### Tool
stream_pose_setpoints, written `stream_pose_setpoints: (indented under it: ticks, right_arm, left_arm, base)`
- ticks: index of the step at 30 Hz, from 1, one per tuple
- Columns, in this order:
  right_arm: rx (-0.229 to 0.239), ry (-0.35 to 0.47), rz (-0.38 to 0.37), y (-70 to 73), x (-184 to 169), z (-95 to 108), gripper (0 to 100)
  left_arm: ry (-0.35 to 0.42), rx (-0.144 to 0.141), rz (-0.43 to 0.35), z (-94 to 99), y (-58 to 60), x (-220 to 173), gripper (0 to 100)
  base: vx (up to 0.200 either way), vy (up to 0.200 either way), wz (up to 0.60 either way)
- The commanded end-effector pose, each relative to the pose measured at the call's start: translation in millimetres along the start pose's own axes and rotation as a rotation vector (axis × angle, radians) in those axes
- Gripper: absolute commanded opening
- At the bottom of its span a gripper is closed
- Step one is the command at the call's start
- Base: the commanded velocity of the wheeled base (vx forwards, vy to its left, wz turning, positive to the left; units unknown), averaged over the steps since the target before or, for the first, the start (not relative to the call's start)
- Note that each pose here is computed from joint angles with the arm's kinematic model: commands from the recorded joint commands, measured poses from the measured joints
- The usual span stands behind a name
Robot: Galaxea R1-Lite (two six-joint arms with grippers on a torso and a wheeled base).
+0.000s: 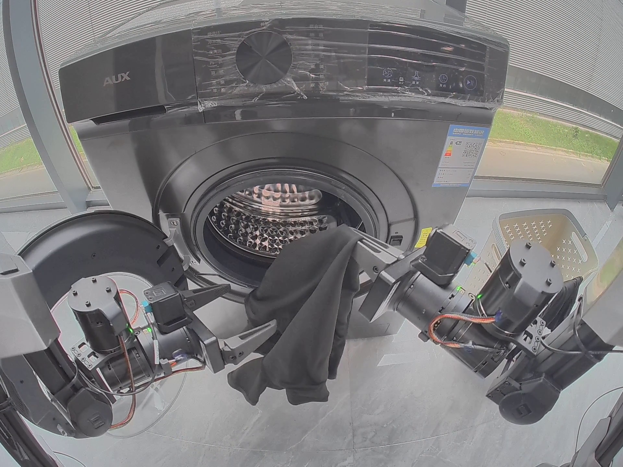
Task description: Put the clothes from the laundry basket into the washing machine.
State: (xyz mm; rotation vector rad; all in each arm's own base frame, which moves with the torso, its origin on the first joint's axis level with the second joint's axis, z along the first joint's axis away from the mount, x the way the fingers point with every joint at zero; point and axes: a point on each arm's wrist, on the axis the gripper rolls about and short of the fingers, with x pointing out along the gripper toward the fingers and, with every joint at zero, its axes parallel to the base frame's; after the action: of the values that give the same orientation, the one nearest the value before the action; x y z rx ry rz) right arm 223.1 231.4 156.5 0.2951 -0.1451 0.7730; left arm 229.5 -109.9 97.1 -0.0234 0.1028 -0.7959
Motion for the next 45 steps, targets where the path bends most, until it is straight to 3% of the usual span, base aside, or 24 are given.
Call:
stream_pose_setpoints:
  ticks: [1, 13, 19, 36, 37, 45]
  right_arm:
    - [0.009, 0.012, 0.038, 11.8, 0.2, -4.0, 0]
    - [0.008, 0.006, 0.058, 18.7, 4.1, -4.3, 0]
    - [0.01, 0.01, 0.063, 21.0, 3.0, -5.1, 0]
    - [0.023, 0.009, 0.108, 37.8, -0.2, -5.2, 0]
    - [0.023, 0.009, 0.108, 37.8, -0.2, -5.2, 0]
    - [0.019, 0.009, 0.093, 33.0, 1.1, -4.4, 0]
  left_arm:
    - [0.013, -0.005, -0.047, -4.9, -8.2, 12.0, 100]
    - [0.053, -0.004, -0.119, -19.0, -22.4, 33.4, 100]
    - [0.055, -0.003, -0.13, -23.2, -23.0, 43.9, 100]
    - [0.101, 0.003, -0.013, -63.1, 0.0, 90.7, 100]
    - [0.097, 0.004, -0.013, -63.9, 0.9, 93.8, 0]
    - [0.075, 0.01, -0.025, -58.8, -2.4, 96.4, 0]
  base:
    - [0.0, 0.0, 0.0]
    - [0.0, 0.0, 0.0]
    - [0.0, 0.0, 0.0]
    - [0.0, 0.0, 0.0]
    - [0.0, 0.0, 0.0]
    - [0.0, 0.0, 0.0]
